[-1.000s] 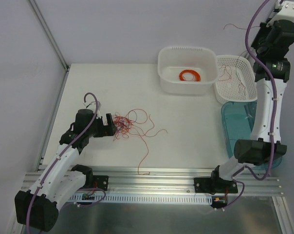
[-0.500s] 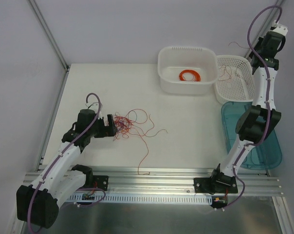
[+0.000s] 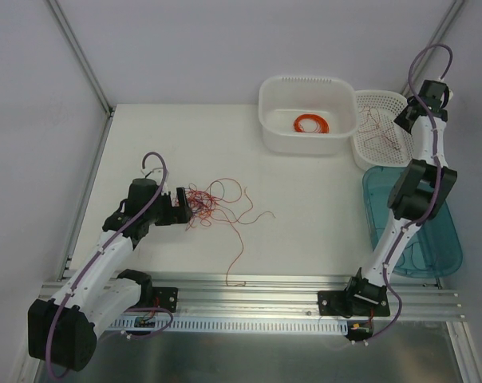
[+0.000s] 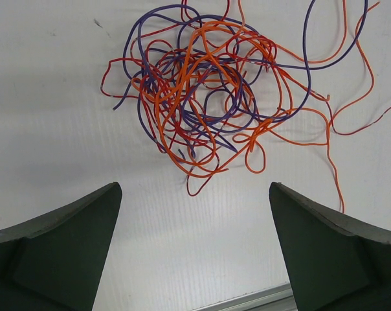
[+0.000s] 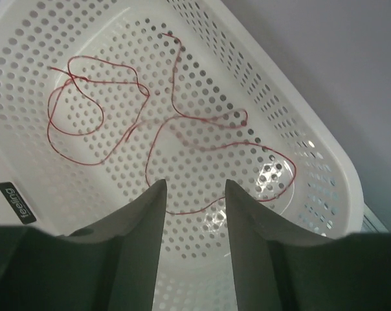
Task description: Untangle the cables
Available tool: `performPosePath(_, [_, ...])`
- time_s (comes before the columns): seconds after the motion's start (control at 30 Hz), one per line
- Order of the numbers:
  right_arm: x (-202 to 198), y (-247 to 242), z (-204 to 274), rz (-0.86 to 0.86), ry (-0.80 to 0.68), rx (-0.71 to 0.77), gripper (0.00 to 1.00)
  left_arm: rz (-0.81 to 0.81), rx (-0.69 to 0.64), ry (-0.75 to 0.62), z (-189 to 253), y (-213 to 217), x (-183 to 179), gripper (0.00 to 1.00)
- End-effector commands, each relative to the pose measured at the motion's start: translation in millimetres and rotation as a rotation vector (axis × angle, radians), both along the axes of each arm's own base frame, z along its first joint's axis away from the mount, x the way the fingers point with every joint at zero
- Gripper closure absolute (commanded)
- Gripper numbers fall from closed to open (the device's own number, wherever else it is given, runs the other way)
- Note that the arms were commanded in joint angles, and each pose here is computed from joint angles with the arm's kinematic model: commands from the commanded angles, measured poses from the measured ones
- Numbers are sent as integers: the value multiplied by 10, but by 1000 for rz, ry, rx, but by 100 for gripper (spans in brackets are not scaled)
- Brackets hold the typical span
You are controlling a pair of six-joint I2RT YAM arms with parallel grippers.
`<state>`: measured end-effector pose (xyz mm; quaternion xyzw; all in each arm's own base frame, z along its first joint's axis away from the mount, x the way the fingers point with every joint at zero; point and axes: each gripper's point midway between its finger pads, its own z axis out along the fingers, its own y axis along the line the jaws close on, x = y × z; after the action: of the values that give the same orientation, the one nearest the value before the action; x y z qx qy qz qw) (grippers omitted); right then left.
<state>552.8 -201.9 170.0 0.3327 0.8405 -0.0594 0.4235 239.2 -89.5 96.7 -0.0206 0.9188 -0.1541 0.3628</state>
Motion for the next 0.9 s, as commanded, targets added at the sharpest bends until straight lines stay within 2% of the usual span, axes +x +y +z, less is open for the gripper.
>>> performPosePath(0.0, [-210, 86, 488, -11, -67, 24, 55, -37, -10, -19, 33, -42, 22, 1])
performPosePath(0.13, [-409, 297, 834, 57, -116, 38, 29, -34, -17, -24, 56, -49, 30, 1])
performPosePath(0.2, [-545, 497, 1099, 115, -148, 39, 23, -26, -19, -26, 71, -48, 42, 1])
performPosePath(0.27, [-670, 777, 1132, 193, -128, 47, 18, -10, -20, -26, 79, -35, 55, 1])
performPosePath(0.3, [-775, 913, 1309, 227, -157, 37, 17, -4, -22, -22, 74, -33, 60, 1])
performPosePath(0.37, [-911, 1322, 1224, 334, -135, 64, 17, 11, -34, -16, 81, -40, 66, 1])
performPosePath(0.43, [-1112, 1683, 1347, 431, -168, 83, 17, 28, -46, -8, 85, -45, 74, 1])
performPosePath(0.47, [-1200, 1971, 1150, 505, -125, 95, 17, 36, -47, 2, 63, -45, 74, 1])
performPosePath(0.53, [-1403, 2320, 1196, 594, -145, 99, 17, 67, -71, 14, 68, -53, 86, 1])
performPosePath(0.57, [-1529, 2641, 1005, 675, -111, 121, 17, 80, -80, 24, 60, -57, 87, 1])
performPosePath(0.63, [-1692, 2981, 881, 768, -96, 141, 17, 126, -111, 45, 53, -70, 97, 2])
performPosePath(0.73, [-2051, 3785, 666, 996, -77, 162, 18, 194, -145, 81, 24, -72, 126, 5])
performPosePath(0.87, [-2368, 4384, 259, 1163, 14, 174, 18, 237, -150, 113, -16, -65, 185, 9])
